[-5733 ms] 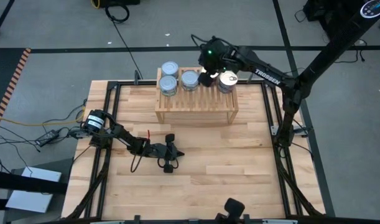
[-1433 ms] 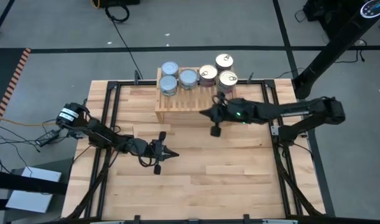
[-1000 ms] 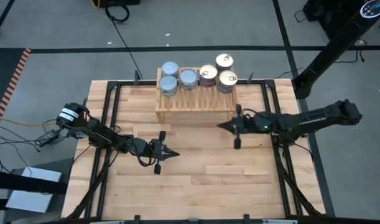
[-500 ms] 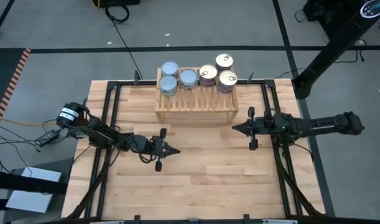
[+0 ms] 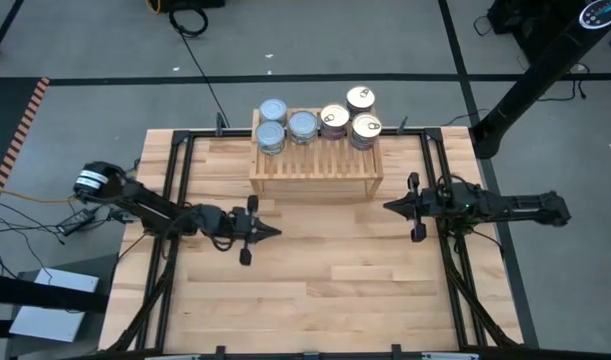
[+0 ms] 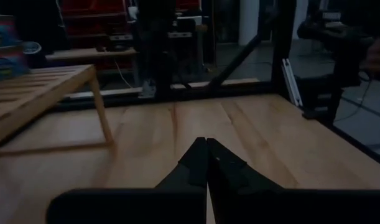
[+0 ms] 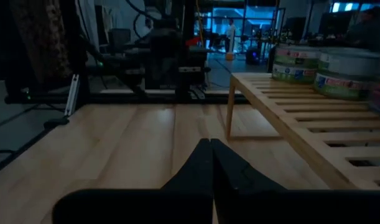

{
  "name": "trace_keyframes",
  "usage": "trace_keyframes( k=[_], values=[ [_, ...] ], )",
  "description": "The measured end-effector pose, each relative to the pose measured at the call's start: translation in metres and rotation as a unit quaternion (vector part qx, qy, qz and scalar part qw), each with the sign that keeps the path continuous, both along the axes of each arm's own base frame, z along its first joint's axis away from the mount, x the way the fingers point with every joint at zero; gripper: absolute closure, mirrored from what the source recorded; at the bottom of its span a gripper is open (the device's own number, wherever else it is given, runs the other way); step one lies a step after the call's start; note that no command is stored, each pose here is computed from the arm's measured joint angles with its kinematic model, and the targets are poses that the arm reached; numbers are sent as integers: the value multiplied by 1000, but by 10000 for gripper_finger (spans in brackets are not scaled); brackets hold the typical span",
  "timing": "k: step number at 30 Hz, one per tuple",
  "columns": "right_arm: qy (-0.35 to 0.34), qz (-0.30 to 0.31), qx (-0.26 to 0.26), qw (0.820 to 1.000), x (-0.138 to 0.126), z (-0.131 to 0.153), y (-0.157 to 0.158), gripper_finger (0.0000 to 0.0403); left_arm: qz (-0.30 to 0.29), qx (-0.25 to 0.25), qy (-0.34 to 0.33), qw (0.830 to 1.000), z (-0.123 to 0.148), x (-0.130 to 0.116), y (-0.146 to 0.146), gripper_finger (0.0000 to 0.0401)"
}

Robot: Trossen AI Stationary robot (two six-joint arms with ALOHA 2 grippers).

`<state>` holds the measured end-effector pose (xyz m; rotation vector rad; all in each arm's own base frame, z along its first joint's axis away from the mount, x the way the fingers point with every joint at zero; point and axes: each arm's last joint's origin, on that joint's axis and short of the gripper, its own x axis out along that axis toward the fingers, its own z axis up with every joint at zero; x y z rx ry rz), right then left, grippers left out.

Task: Stack canned seafood by type on shelf
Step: Return to Home Position

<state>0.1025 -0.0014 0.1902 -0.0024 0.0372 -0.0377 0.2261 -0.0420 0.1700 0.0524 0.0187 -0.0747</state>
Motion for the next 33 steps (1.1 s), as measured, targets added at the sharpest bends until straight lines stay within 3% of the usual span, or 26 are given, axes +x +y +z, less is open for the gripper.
trace_keyframes(
  k=[20, 33],
  values=[
    [3, -13, 1, 1000, -9, -3, -1, 401, 34, -22, -49, 998, -9, -68, 33, 397],
    [10, -14, 1, 1000, -10, -4, -1, 400, 48, 2, -6, 999, -9, -80, 35, 397]
  ],
)
